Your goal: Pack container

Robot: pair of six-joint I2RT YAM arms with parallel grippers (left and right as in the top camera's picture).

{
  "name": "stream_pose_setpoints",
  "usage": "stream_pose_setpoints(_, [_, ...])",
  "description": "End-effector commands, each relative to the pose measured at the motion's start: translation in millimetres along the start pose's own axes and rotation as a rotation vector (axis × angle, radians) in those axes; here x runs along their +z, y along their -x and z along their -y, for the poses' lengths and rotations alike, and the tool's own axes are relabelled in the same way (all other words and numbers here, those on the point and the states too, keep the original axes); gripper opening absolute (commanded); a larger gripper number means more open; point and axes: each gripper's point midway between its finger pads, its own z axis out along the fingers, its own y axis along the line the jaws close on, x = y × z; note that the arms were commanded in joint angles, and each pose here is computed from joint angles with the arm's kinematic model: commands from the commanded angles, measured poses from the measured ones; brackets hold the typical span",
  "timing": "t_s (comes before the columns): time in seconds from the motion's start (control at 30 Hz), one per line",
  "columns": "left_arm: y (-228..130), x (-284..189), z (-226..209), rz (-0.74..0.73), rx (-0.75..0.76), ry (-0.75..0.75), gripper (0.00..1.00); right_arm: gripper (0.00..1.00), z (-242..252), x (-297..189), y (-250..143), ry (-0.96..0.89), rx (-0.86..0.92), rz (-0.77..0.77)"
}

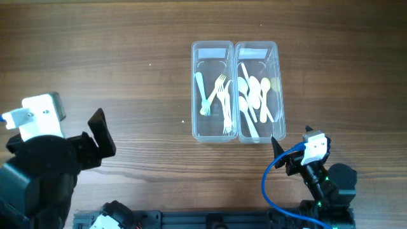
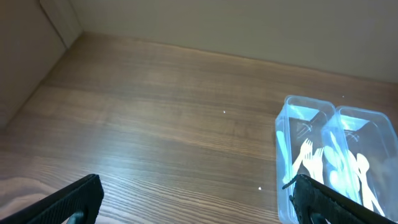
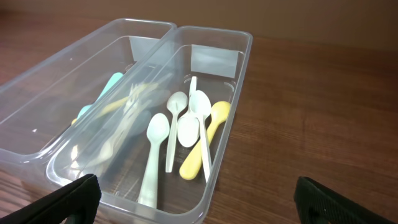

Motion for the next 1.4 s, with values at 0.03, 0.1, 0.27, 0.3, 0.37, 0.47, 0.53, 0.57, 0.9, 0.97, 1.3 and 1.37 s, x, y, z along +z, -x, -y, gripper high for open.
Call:
stream_pose_setpoints(0.03, [4,1,3,-0.016,-0.149,-0.061,1.0,1.0,-3,-1,3,0.016,0.005,0.018])
stream_pose_setpoints(0.1, [10,2,-1,0.024,-0.207,-0.063,1.0,1.0,-3,-1,3,0.016,0.005,0.018])
stream_pose_setpoints(0.27, [-19,30,-6,0.115,-0.287,-0.072,1.0,1.0,-3,-1,3,0.016,0.005,0.018])
stream_pose_setpoints(0.3, [-29,40,-4,0.13,-0.304,-0.091,1.0,1.0,-3,-1,3,0.016,0.005,0.018])
stream_pose_setpoints(0.37, [-50,59,-1,0.151,-0.33,-0.119,1.0,1.0,-3,-1,3,0.016,0.005,0.018])
stream_pose_setpoints(0.47, [-82,87,0,0.176,-0.354,-0.146,1.0,1.0,-3,-1,3,0.016,0.005,0.018])
stream_pose_setpoints(0.53, [-105,104,0,0.192,-0.362,-0.153,1.0,1.0,-3,-1,3,0.016,0.005,0.018])
stream_pose_setpoints(0.57, [-116,113,0,0.207,-0.365,-0.158,1.0,1.0,-3,-1,3,0.016,0.005,0.018])
stream_pose_setpoints(0.9, [-185,178,-6,0.325,-0.422,-0.162,1.0,1.0,-3,-1,3,0.016,0.005,0.018])
stream_pose_setpoints(0.97, [-188,180,-7,0.322,-0.423,-0.158,1.0,1.0,-3,-1,3,0.016,0.005,0.018])
stream_pose_setpoints(1.3, [-190,182,-14,0.329,-0.434,-0.13,1.0,1.0,-3,-1,3,0.016,0.005,0.018])
stream_pose_setpoints(1.37, [-190,182,-14,0.329,-0.434,-0.13,1.0,1.0,-3,-1,3,0.016,0.005,0.018])
